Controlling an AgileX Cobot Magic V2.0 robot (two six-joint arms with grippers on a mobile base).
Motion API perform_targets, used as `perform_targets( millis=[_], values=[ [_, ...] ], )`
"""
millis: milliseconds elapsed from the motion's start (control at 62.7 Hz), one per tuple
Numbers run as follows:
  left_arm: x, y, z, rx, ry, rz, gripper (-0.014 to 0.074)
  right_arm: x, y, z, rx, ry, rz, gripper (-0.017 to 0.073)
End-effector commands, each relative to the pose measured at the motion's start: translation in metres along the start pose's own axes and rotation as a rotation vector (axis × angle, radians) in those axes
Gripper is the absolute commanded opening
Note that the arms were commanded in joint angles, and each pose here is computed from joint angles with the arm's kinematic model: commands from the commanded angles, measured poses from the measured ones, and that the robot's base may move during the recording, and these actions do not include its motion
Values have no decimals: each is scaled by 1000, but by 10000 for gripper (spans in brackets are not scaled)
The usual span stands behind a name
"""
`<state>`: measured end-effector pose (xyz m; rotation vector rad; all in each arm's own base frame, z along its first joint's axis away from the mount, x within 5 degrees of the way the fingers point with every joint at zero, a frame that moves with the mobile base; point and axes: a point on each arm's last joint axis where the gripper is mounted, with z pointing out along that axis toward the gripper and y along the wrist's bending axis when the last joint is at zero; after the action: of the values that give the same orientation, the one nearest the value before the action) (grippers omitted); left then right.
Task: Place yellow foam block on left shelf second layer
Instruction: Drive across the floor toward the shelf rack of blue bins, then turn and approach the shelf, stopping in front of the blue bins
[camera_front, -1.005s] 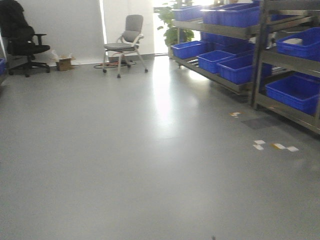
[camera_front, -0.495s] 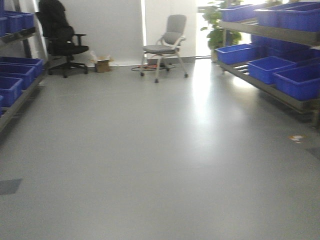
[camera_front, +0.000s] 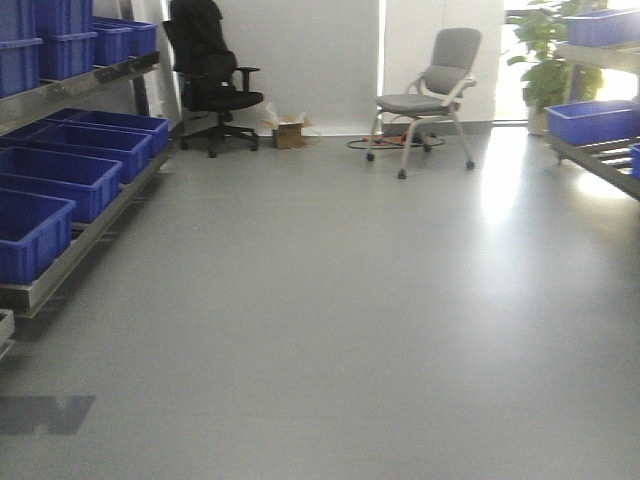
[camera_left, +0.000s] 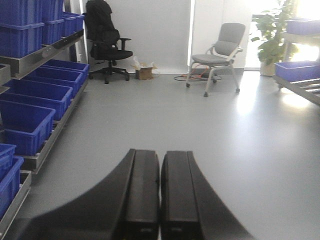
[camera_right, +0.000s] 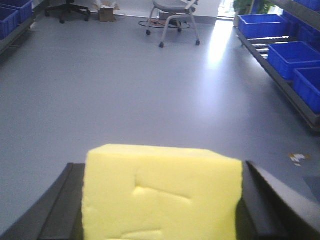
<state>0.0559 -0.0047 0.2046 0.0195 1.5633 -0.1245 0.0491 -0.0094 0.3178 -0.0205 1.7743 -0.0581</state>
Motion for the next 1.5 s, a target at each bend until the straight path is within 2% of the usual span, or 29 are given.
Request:
perform_targets(
  millis=[0, 1484],
  values=[
    [1, -1, 1, 17, -58, -11, 136, -15, 0, -1, 1, -91, -25, 286],
    [1, -1, 1, 17, -58, -11, 136, -15, 0, -1, 1, -91, -25, 286]
  ],
)
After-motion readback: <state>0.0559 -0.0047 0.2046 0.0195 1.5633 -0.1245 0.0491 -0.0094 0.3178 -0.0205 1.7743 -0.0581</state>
